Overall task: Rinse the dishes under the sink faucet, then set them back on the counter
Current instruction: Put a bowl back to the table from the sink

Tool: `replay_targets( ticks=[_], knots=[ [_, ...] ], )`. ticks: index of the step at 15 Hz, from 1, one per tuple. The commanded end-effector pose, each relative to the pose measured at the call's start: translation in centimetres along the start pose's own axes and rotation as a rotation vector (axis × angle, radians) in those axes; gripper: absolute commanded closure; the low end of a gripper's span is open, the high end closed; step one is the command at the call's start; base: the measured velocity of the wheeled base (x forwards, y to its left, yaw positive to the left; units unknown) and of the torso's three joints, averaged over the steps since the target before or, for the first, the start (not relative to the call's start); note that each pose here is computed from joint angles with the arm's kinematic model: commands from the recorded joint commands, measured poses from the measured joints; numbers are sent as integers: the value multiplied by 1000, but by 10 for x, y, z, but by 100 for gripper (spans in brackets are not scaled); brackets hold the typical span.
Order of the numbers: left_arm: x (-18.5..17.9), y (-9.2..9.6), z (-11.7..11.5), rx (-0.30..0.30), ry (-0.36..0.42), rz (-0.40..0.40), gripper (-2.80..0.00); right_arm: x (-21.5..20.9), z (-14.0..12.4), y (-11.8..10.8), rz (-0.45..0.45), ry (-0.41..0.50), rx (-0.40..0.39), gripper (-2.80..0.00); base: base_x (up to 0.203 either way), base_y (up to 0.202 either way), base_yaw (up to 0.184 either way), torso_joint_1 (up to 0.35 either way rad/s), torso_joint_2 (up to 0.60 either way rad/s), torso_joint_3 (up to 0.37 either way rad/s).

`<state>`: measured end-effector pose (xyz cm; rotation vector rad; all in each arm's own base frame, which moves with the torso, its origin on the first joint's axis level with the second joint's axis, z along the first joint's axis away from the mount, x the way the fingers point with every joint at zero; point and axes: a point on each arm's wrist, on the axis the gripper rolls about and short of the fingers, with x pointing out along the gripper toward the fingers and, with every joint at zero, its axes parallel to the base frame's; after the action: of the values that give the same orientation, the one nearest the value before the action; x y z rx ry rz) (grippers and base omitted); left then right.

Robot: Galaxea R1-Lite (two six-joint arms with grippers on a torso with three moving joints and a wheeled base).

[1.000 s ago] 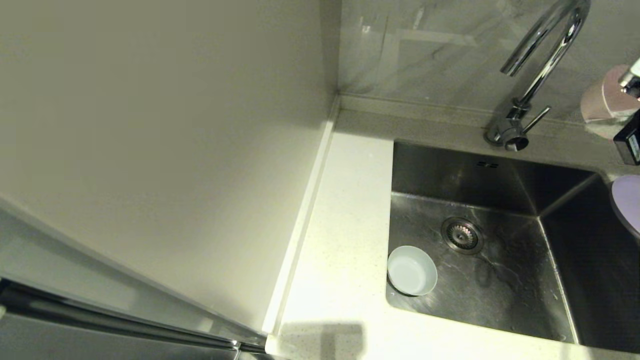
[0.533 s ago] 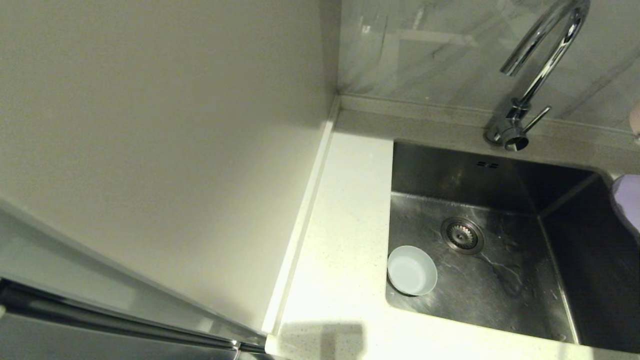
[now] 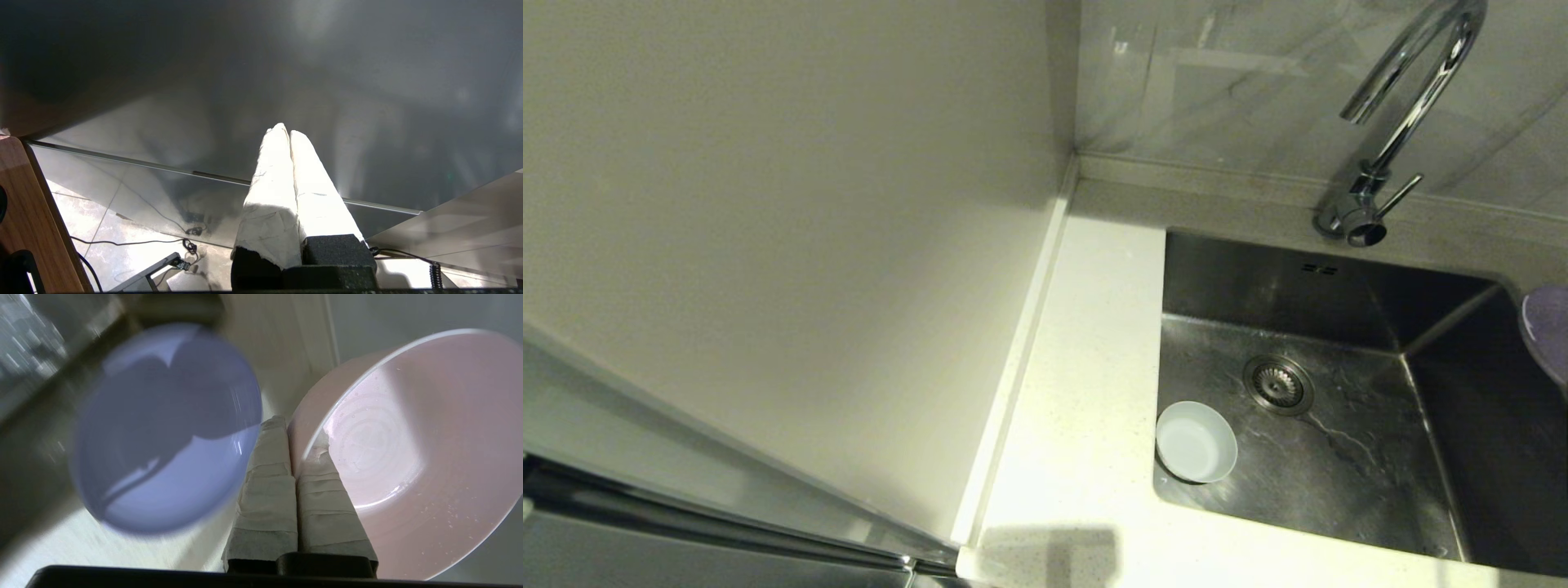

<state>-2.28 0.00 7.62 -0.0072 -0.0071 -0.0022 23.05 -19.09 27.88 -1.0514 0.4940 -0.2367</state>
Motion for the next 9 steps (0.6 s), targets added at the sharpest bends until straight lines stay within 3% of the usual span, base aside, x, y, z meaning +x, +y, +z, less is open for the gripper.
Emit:
replay_targets(
  ticks=[1,3,6,9],
  knots=[
    [0,0,-1,0,2,1,0,-4,-22,-6,-13,57,0,0,0,0,0,0,0,0],
    [0,0,-1,0,2,1,0,-15,-36,-9,11,66,19,0,0,0,0,0,0,0],
    [0,0,-1,0,2,1,0,-36,-47,-2,208,104,133,0,0,0,0,0,0,0],
    [0,0,-1,0,2,1,0,-57,-40,-5,435,174,253,0,0,0,0,0,0,0]
  ],
)
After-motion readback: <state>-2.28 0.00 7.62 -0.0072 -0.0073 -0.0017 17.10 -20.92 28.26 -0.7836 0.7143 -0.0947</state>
